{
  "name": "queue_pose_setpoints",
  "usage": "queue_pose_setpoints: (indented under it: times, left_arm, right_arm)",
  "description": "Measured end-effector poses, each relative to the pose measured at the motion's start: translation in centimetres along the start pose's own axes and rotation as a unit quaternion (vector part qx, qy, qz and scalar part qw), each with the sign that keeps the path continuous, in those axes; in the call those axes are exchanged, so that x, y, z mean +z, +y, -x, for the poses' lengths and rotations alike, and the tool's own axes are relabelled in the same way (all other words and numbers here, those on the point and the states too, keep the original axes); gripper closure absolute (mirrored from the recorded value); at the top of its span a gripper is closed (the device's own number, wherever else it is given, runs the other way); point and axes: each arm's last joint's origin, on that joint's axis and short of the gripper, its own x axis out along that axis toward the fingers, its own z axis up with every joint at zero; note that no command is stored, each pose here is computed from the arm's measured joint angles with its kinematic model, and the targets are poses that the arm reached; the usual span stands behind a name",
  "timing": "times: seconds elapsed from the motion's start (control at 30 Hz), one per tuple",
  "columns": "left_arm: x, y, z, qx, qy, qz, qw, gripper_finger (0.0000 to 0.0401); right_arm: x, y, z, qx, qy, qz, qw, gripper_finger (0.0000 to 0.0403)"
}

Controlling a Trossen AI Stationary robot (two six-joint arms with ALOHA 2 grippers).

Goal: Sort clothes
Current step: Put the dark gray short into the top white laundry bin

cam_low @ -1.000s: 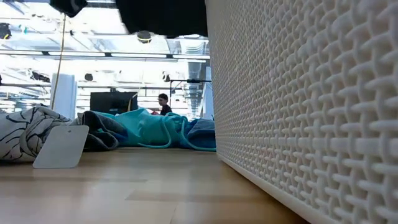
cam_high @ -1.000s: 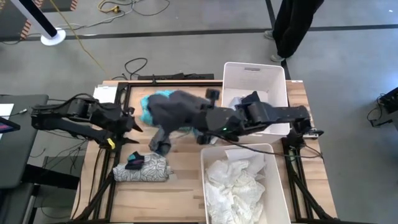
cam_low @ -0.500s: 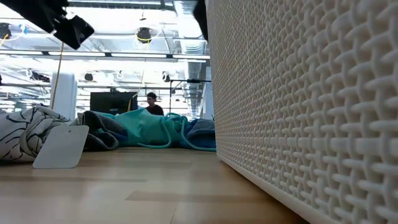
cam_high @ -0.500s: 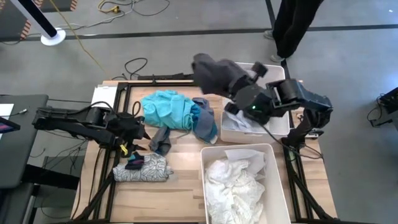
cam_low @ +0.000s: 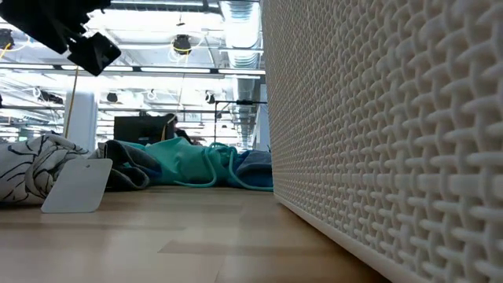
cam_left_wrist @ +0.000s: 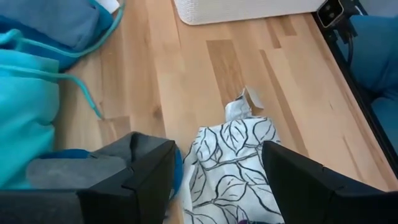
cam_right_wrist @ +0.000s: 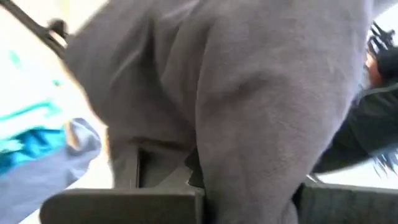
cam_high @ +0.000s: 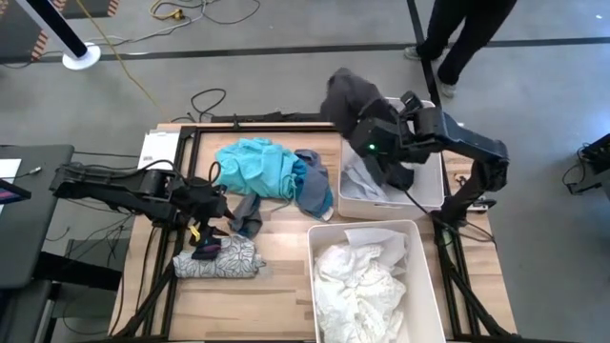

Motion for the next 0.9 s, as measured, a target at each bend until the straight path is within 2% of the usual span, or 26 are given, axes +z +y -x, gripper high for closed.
queue_pose_setpoints:
  times: [0.2,0.43,0.73,0.9]
  left_arm:
    - [-0.5,-0.2,-0.7,-0.008,0.002,-0.008,1.0,0.0166]
    - [-0.6,-0.6,-1.0,-0.018,0.001,-0.014,1.0,0.0166]
    - [-0.3,-0.7,-1.0,-0.019,-0.015,-0.029,0.999,0.0166]
    - [0.0,-0.7,-1.0,-0.019,-0.033,-0.031,0.999,0.0166]
  right_arm:
    - [-2.5,0.9,-3.0,-0.033,0.056,-0.016,0.998,0.0339]
    - [-6.1,1.5,-4.7,-0.055,0.103,-0.034,0.993,0.0339]
    - [-10.8,4.5,-6.6,0.009,0.212,-0.008,0.977,0.034]
    - [-12.4,6.9,-8.2,0.093,0.236,0.021,0.967,0.034]
